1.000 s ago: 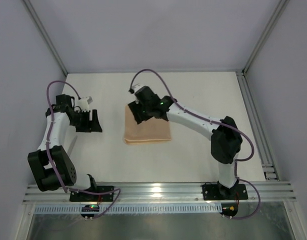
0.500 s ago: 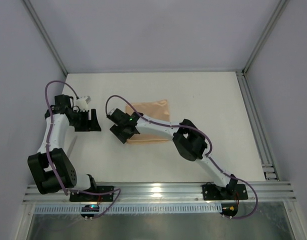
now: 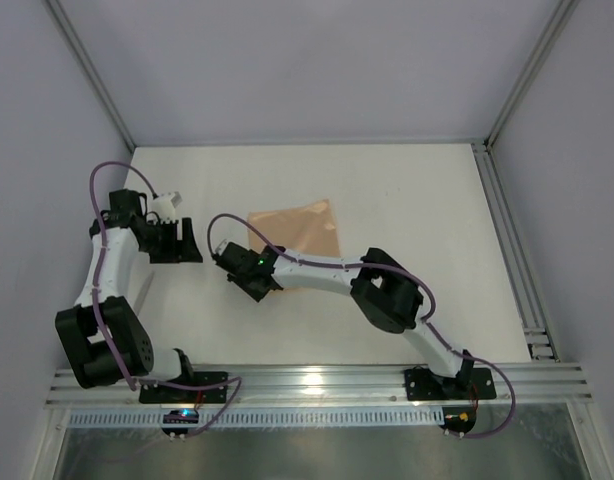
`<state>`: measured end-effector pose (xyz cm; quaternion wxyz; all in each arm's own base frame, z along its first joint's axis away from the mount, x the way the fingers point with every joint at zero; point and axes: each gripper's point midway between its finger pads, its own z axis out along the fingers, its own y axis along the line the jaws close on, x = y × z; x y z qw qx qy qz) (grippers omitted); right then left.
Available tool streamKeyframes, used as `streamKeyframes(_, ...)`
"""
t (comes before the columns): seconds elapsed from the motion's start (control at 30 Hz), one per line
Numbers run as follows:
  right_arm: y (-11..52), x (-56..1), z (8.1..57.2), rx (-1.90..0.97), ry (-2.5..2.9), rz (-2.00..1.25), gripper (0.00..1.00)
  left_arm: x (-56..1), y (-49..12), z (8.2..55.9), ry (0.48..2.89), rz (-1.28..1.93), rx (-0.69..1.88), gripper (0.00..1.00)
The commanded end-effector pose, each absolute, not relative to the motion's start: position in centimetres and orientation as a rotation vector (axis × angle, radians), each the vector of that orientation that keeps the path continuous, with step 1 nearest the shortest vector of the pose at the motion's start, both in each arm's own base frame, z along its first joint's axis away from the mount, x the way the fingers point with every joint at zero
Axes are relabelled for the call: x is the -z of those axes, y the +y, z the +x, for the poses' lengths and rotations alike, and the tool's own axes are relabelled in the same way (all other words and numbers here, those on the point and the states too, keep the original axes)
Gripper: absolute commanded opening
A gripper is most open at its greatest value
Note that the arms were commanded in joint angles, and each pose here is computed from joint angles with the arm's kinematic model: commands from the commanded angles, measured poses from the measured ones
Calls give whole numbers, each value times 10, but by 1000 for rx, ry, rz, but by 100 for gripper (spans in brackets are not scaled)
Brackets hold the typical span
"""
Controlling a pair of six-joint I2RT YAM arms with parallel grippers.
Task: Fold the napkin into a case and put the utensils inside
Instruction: Rotate the lower triangle-folded napkin at the center of the board.
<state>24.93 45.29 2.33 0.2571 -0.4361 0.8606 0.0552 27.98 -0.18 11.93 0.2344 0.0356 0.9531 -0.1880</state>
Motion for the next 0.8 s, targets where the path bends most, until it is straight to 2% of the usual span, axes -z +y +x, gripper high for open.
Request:
streamKeyframes(0.0,431,-31,240,-133,2378,-1157,26,-133,-2,291,2555,120,532,70)
streamKeyframes(0.07,423,-37,235,-155,2380,-1133,14,-136,-6,292,2542,144,556,70)
streamKeyframes(0.2,396,-38,220,-171,2387,-1120,5,-139,-11,296,2518,203,592,68)
streamKeyframes(0.23,376,-22,209,-143,2424,-1143,3,-140,-12,297,2510,224,592,68)
streamKeyframes(0.3,367,-32,202,-198,2392,-1132,3,-138,-20,298,2501,310,596,68)
streamKeyframes(0.33,345,-15,189,-173,2432,-1161,3,-138,-24,298,2493,349,596,67)
streamKeyframes(0.43,320,-15,174,-214,2434,-1132,3,-137,-45,294,2434,579,602,67)
streamKeyframes(0.63,289,-16,153,-302,2452,-1009,3,-128,-78,249,2209,1404,586,70)
streamKeyframes(0.77,280,-18,146,-352,2444,-953,3,-112,-97,245,1959,1813,469,74)
